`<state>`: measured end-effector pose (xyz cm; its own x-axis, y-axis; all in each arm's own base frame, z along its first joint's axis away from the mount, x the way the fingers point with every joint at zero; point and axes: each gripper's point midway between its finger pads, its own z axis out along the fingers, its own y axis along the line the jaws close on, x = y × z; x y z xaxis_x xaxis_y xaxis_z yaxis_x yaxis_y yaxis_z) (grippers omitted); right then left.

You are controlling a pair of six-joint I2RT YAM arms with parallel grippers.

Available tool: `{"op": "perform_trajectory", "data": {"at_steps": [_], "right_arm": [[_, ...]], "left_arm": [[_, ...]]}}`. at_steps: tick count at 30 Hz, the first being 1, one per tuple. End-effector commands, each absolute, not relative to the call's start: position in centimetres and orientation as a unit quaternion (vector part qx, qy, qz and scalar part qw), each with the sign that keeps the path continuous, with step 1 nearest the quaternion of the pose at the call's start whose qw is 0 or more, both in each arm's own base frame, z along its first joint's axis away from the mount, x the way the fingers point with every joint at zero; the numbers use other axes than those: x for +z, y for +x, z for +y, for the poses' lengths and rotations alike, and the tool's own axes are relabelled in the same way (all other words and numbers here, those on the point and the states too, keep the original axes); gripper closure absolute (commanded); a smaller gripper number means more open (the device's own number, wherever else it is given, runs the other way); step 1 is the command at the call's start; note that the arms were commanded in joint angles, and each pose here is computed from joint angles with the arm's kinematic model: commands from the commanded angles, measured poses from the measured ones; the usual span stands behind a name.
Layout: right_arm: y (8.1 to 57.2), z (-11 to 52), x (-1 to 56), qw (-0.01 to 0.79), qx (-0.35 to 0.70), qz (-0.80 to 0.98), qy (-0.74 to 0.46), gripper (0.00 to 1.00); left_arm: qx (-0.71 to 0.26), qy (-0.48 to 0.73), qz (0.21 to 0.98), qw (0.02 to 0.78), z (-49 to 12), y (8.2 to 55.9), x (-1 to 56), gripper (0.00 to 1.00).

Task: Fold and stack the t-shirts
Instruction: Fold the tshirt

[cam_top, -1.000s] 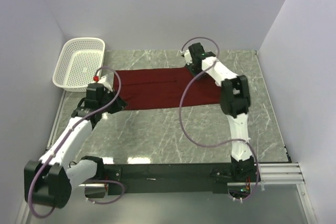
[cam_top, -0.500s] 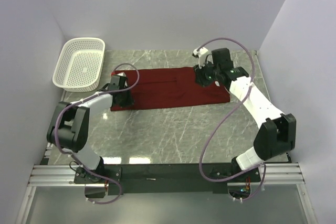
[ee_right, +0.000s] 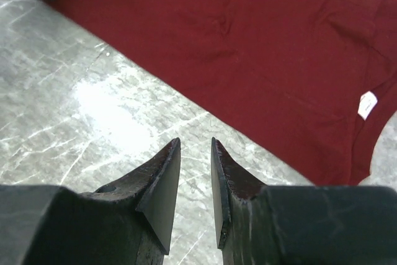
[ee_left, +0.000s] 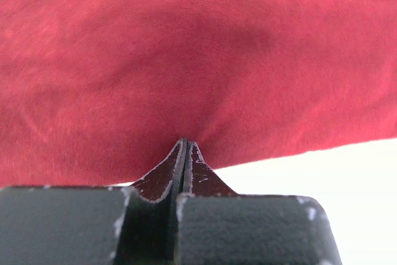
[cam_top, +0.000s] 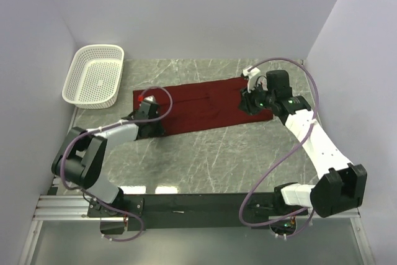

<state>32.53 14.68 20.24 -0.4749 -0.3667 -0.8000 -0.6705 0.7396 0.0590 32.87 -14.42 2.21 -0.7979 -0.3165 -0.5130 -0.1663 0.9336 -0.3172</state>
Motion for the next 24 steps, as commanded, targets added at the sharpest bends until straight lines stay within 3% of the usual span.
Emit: {"op": "perform_trajectory", "data": {"at_steps": [1,13,19,21,24], "right_arm": [[31.9,14.1,21.5,0.431,0.203,0.828,-0.296,0.66],[30.2,13.2,20.2,0.426,0.214,0.832,-0.286,0.66],[29.5,13.5,19.1,0.410,0.229,0.832,-0.296,0.66],[29.5,13.6,18.8,0.406,0.233,0.833,-0.295,0.66],[29.7,13.7,18.6,0.404,0.234,0.834,-0.294,0.66]], "left_arm": [[-0.141,-0.115,0.946,0.269,-16.6,28.9,2.3,1.00],[-0.233,-0.063,0.941,0.238,-29.9,18.9,3.4,0.99],[-0.204,-0.080,0.922,0.319,-30.7,21.9,7.6,0.99],[-0.182,-0.100,0.915,0.345,-28.5,24.7,8.7,0.88],[-0.174,-0.124,0.913,0.346,-25.3,28.1,8.3,0.82]]}}
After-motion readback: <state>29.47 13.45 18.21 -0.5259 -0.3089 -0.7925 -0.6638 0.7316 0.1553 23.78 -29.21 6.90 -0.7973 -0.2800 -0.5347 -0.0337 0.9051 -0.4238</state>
